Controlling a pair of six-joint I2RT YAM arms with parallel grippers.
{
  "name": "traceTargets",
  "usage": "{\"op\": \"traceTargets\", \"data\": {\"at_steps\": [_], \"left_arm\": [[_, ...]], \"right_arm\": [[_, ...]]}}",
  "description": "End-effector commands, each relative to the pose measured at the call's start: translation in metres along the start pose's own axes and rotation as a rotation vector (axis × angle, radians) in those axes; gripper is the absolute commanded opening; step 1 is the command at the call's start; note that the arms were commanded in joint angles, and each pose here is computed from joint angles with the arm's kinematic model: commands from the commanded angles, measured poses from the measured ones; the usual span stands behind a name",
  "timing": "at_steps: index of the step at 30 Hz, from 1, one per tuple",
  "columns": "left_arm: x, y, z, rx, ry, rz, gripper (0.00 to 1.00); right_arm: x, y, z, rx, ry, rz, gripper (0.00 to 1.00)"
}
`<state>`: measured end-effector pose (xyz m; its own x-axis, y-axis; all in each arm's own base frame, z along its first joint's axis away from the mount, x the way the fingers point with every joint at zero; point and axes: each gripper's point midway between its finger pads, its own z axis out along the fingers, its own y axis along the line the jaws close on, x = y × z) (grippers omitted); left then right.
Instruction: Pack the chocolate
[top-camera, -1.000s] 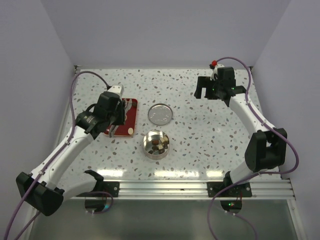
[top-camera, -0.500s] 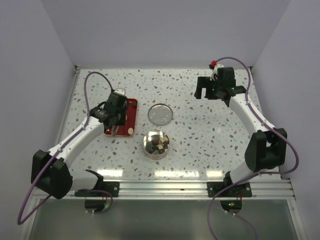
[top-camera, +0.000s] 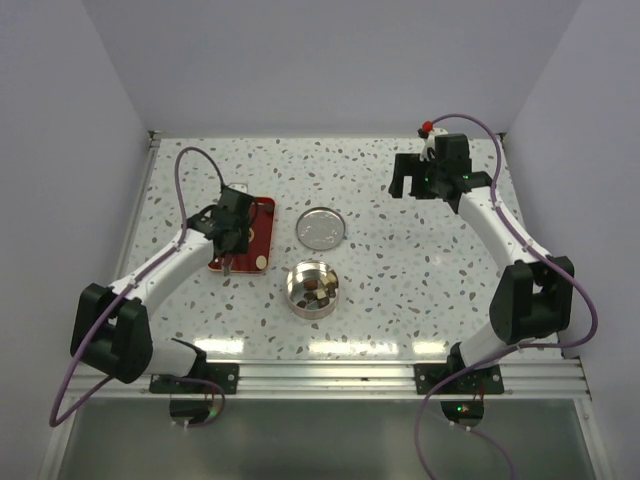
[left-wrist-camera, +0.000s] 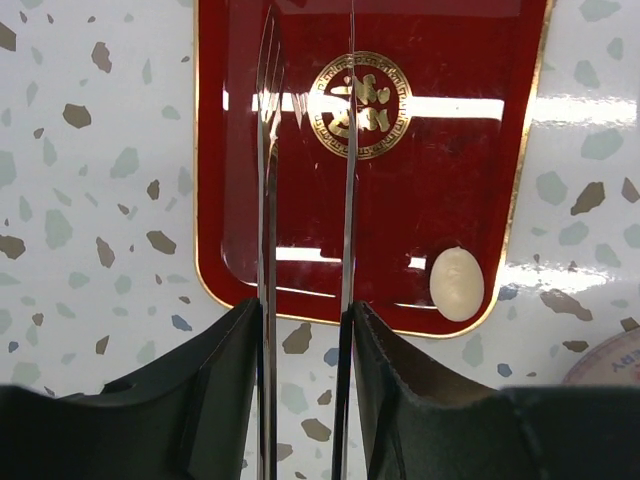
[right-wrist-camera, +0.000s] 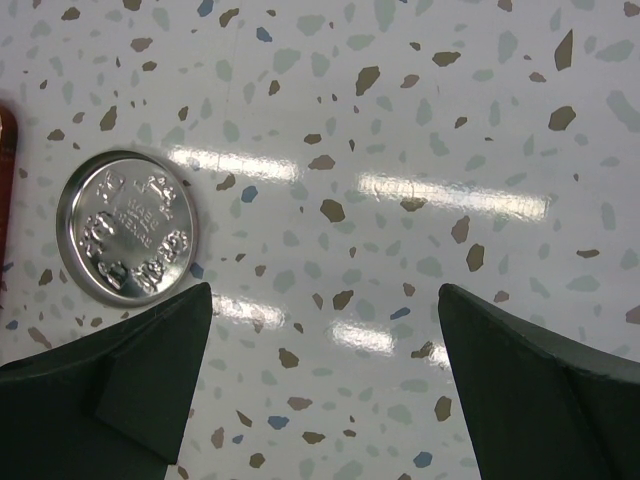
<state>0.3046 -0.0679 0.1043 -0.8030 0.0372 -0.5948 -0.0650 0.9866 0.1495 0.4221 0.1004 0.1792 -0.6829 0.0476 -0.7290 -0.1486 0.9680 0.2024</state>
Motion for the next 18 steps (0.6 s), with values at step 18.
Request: {"op": "traceTargets", "data": {"at_steps": [18], "left_arm": [[-0.029, 0.016, 0.028, -0.018, -0.062, -0.023, 0.48]], "right_arm": [[-0.009, 0.003, -0.005, -0.017, -0.017, -0.014, 0.99]]}}
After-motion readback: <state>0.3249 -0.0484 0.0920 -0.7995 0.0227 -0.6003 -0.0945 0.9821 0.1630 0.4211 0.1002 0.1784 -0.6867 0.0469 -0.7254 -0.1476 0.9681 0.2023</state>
